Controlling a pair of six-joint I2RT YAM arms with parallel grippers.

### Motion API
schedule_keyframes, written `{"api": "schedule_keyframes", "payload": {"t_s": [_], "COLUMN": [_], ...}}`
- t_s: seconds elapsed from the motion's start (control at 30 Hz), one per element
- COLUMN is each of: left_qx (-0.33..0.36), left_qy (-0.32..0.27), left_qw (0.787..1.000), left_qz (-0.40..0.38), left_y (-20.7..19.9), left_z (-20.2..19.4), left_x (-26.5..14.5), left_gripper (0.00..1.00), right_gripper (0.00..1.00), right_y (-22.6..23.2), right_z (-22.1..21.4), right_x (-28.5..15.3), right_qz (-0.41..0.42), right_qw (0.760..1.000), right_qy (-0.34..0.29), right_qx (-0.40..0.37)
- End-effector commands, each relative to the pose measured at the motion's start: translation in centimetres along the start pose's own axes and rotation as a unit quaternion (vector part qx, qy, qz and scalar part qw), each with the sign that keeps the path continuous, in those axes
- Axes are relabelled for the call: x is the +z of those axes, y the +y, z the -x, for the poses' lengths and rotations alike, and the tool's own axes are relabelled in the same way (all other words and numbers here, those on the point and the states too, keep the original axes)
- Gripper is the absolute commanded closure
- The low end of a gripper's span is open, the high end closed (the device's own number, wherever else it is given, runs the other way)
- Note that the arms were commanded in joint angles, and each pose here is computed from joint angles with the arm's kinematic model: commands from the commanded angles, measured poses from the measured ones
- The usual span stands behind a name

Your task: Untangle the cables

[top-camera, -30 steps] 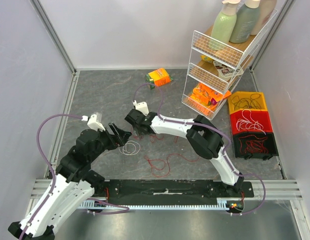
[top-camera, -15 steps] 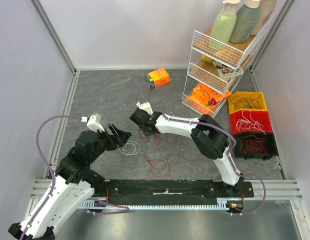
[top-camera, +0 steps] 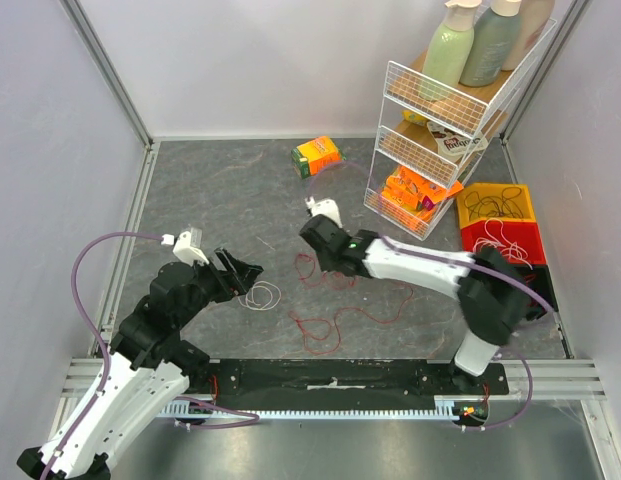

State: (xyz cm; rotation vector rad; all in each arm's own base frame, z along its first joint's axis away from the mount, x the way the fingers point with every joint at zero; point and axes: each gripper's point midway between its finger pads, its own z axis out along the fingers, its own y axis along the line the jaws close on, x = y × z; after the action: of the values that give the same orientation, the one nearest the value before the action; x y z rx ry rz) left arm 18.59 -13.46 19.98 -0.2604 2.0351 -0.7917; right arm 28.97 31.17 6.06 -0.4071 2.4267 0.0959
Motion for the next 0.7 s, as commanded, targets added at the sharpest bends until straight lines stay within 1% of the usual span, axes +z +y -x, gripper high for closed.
{"api": "schedule_keyframes", "payload": {"t_s": [0.0,0.07,0.17,0.23,0.27,0.37,0.47,0.5,0.53,0.6,0.67], "left_qx": [-0.004,-0.002,0.0,-0.001,-0.002,-0.007,-0.011,-0.013,-0.015,-0.018,-0.02], "left_qy": [-0.011,-0.011,-0.009,-0.011,-0.011,-0.002,0.003,0.003,0.003,0.004,0.007], "left_qw": [1.0,1.0,0.999,0.999,0.999,0.999,0.998,0.998,0.998,0.997,0.997], "left_qz": [-0.019,-0.024,-0.032,-0.033,-0.034,-0.046,-0.055,-0.059,-0.062,-0.069,-0.076], "left_y": [-1.2,-1.5,-2.0,-2.1,-2.1,-2.6,-2.9,-3.1,-3.2,-3.5,-3.7], "left_z": [1.0,1.1,1.3,1.4,1.4,1.1,1.0,1.0,1.0,1.0,0.9], "left_x": [-0.4,-0.3,-0.4,-0.3,-0.4,-0.6,-0.8,-1.0,-1.1,-1.3,-1.5], "left_gripper": [0.17,0.17,0.17,0.17,0.17,0.18,0.18,0.18,0.18,0.18,0.18], "right_gripper": [1.0,1.0,1.0,1.0,1.0,1.0,1.0,1.0,1.0,1.0,1.0], "right_y": [-5.1,-8.6,-14.9,-19.2,-22.1,-27.6,-32.5,-34.1,-35.9,-37.9,-39.0], "right_z": [5.6,5.6,4.0,2.6,1.6,-0.5,-2.9,-3.8,-5.1,-6.9,-8.0], "right_x": [-8.7,-11.8,-14.8,-16.7,-17.6,-20.5,-23.0,-23.7,-24.3,-24.8,-24.8], "right_qz": [-0.034,-0.07,-0.142,-0.194,-0.232,-0.311,-0.405,-0.436,-0.47,-0.502,-0.51], "right_qw": [0.99,0.983,0.97,0.955,0.943,0.91,0.869,0.853,0.831,0.803,0.781], "right_qy": [-0.128,-0.155,-0.161,-0.167,-0.164,-0.168,-0.144,-0.131,-0.114,-0.088,-0.082], "right_qx": [0.045,0.068,0.117,0.151,0.172,0.216,0.245,0.255,0.274,0.311,0.351]}}
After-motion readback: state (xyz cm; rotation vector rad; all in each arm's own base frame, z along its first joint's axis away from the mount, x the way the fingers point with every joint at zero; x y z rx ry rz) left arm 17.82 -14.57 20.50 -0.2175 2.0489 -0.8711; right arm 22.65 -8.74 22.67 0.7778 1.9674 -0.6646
